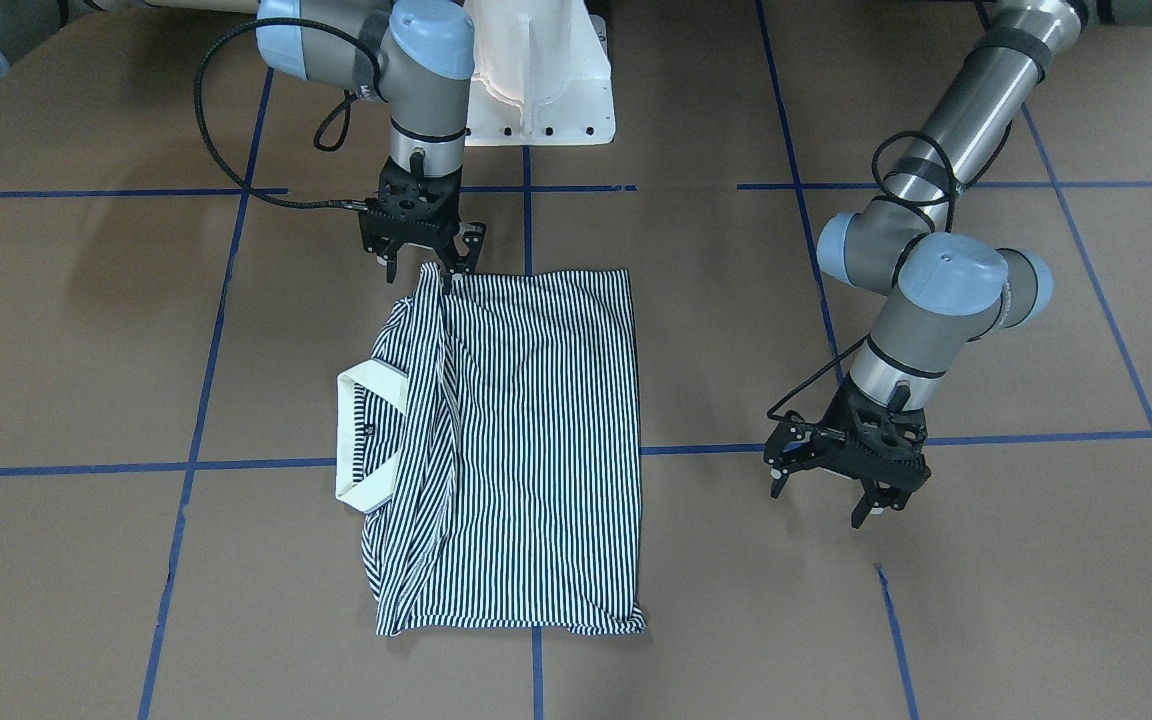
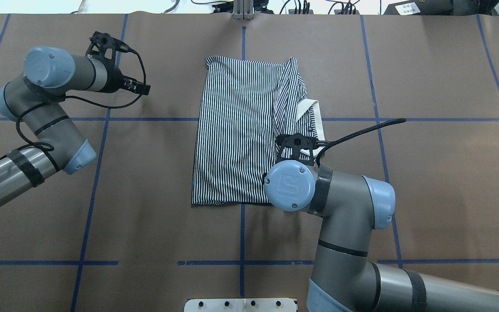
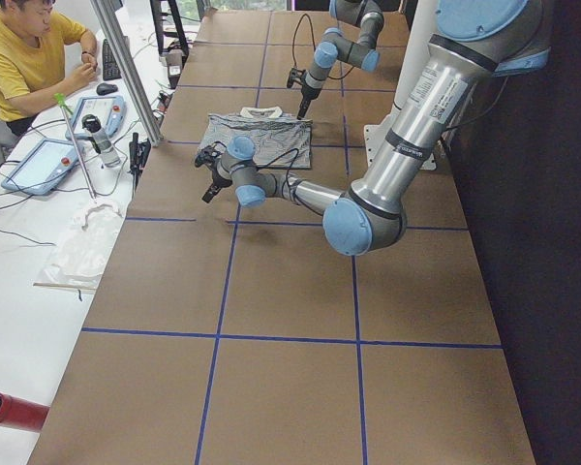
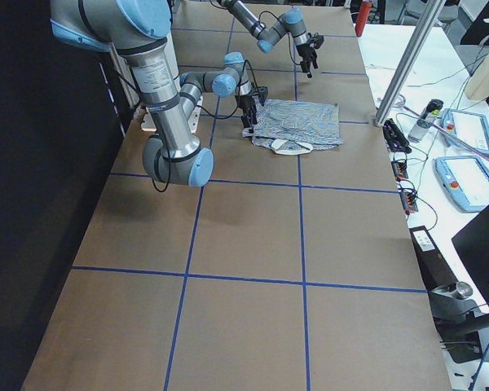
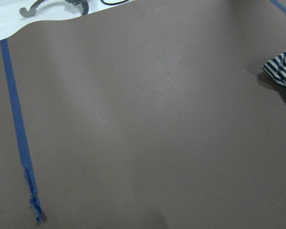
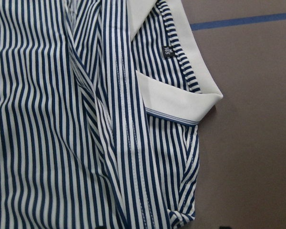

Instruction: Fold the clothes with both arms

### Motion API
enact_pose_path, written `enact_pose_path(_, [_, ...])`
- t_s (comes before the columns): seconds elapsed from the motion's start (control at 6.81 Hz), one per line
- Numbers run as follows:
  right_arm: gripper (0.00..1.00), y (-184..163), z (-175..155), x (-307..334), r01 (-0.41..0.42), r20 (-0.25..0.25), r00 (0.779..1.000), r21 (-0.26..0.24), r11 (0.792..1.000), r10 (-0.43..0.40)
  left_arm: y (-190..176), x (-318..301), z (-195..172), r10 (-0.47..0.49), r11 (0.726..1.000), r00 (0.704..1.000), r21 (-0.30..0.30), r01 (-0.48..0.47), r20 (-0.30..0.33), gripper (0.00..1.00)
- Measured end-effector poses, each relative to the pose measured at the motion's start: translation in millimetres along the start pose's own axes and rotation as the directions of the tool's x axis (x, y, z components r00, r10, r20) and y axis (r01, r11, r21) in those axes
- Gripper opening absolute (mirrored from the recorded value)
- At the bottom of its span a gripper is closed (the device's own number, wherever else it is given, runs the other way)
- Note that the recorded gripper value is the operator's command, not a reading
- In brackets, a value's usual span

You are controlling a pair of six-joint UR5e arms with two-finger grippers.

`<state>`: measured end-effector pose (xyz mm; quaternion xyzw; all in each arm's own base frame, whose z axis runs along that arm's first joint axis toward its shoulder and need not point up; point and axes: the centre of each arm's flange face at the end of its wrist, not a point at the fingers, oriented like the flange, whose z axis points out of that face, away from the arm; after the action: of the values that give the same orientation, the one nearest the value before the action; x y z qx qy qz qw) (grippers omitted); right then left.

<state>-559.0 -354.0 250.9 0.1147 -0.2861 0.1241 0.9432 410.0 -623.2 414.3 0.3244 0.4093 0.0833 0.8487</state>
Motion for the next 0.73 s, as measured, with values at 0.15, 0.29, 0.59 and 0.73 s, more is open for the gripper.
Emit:
enact_pose_path(0.15, [0.53,0,9,-11,0.034,-0.021,0.999,-0.009,0.999,-0.034,0,0,0,0.0,1.0,1.0,0.0,0.0,0.0,1.0])
enact_pose_path(0.29, [0.47,1,18,-24,0.056,-0.041,0.998,-0.021,0.998,-0.056,0,0,0,0.0,1.0,1.0,-0.001,0.0,0.0,1.0])
enact_pose_path(0.59, [0.28,1,27,-30,0.089,-0.065,0.994,-0.037,0.995,-0.092,4,-3,1,0.0,1.0,1.0,-0.004,0.001,0.002,1.0])
enact_pose_path(0.73, [0.27,0,29,-28,0.124,-0.083,0.988,-0.044,0.991,-0.127,6,-4,1,-0.001,1.0,1.0,-0.006,0.001,0.002,1.0])
